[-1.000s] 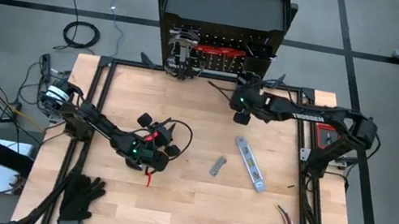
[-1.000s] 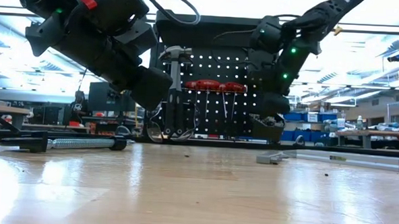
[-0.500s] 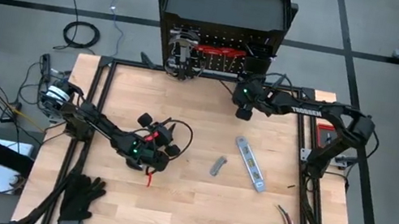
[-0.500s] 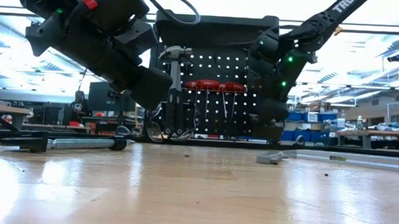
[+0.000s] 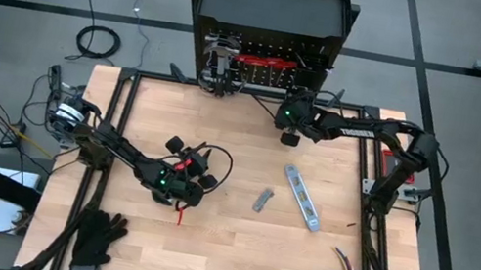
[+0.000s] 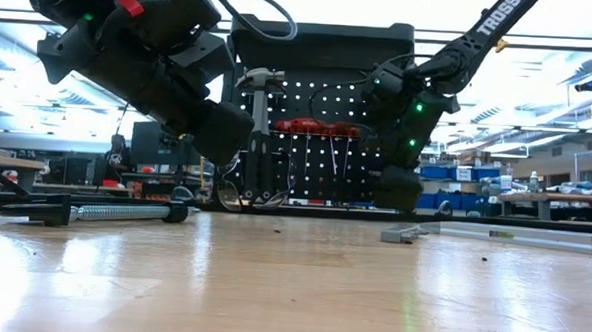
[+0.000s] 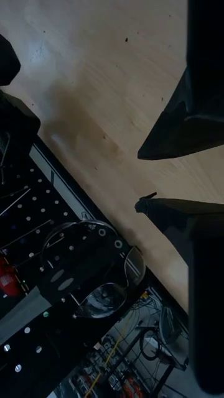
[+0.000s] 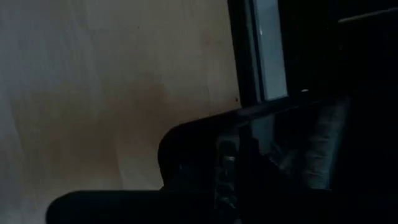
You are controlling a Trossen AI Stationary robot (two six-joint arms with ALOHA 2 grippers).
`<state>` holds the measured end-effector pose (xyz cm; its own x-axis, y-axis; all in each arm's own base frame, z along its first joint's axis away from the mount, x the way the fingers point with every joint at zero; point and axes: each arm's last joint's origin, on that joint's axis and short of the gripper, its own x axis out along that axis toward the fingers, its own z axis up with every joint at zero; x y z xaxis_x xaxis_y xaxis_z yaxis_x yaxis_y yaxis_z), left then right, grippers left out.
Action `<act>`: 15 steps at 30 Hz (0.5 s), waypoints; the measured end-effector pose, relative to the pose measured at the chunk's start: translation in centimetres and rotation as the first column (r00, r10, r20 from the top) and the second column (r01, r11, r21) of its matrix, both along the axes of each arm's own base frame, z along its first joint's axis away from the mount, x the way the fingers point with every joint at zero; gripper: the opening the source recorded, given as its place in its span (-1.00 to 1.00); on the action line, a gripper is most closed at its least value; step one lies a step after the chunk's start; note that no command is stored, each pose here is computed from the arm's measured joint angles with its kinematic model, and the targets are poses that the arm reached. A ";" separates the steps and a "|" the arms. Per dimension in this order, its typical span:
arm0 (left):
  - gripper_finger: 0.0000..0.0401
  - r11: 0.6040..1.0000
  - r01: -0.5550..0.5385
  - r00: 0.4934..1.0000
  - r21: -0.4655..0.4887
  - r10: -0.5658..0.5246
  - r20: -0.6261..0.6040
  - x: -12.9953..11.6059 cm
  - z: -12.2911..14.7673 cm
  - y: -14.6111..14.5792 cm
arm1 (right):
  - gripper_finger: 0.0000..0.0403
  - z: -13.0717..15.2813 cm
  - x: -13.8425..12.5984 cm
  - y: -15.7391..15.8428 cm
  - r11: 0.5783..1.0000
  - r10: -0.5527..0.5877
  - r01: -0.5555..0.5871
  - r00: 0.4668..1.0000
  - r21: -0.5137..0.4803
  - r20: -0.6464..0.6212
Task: Hang tools onto peg board
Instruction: Put the screwdriver bits on the table
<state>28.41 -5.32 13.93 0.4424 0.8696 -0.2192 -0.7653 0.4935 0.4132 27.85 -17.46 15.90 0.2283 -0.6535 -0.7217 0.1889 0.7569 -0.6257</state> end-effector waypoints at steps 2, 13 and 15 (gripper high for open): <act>-0.45 1.000 0.000 1.000 0.000 0.000 0.002 0.0 0.0 0.0 | -0.82 0.2 0.1 0.2 1.000 0.000 0.000 1.000 -0.011 -0.002; -0.45 1.000 -0.001 1.000 0.001 0.001 -0.008 -0.1 -0.1 0.0 | -0.82 3.1 0.3 3.1 0.992 0.002 -0.001 1.000 -0.124 0.007; -0.45 1.000 -0.002 1.000 0.001 0.002 -0.006 -0.1 -0.1 0.0 | -0.82 3.7 0.1 3.6 0.990 -0.004 0.006 1.000 -0.138 0.013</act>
<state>28.34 -5.30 13.87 0.4396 0.8705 -0.2212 -0.7636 0.4919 0.4183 27.96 -13.85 19.58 0.2332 -0.7475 -0.6220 0.2007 0.6628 -0.7214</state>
